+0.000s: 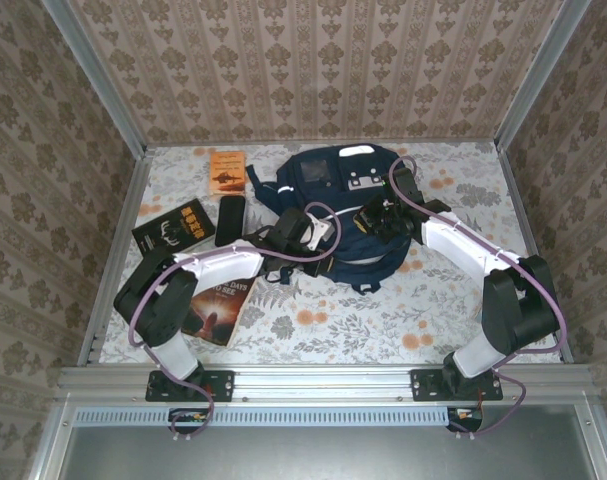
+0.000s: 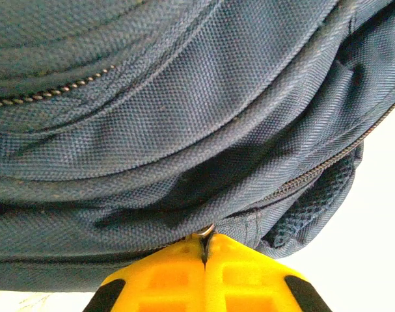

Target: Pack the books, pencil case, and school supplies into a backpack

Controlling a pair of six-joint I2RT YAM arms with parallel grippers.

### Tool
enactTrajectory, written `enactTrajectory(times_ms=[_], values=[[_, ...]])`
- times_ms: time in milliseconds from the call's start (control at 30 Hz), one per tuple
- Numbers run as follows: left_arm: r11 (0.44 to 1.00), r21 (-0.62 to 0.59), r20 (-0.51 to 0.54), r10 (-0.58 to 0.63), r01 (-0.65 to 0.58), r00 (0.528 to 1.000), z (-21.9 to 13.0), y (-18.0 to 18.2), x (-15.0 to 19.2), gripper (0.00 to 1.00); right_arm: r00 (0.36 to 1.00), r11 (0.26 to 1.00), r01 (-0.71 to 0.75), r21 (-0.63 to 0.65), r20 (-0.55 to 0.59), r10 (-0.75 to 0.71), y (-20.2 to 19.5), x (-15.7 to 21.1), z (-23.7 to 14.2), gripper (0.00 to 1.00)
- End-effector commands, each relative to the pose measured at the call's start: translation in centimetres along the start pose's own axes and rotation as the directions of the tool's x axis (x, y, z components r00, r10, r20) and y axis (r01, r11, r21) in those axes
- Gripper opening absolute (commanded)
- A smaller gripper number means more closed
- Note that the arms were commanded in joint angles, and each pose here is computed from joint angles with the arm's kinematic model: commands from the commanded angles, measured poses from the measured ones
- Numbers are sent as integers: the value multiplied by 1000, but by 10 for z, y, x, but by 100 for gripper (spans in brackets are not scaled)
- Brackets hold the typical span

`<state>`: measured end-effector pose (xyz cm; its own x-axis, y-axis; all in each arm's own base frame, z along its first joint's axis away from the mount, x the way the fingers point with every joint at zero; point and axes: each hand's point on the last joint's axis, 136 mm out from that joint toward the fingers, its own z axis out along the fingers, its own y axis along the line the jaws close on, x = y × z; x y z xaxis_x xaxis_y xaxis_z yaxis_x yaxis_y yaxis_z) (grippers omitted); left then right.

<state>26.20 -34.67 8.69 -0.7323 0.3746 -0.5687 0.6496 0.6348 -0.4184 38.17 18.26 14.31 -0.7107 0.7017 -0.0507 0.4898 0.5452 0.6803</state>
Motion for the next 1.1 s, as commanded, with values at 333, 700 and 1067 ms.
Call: enactTrajectory(times_ms=[333, 700, 1067], values=[[953, -301, 9, 28, -24, 1000, -36, 63, -5, 0, 989, 990, 109, 89, 87, -117, -25, -9, -32, 0], [950, -311, 9, 27, -23, 1000, -42, 78, -16, 0, 982, 982, 164, 90, 82, -171, -34, -7, -40, 0], [999, -29, -35, 39, -40, 999, -15, 0, 10, 37, 981, 984, 179, 20, 75, -180, -10, -7, -44, 0]])
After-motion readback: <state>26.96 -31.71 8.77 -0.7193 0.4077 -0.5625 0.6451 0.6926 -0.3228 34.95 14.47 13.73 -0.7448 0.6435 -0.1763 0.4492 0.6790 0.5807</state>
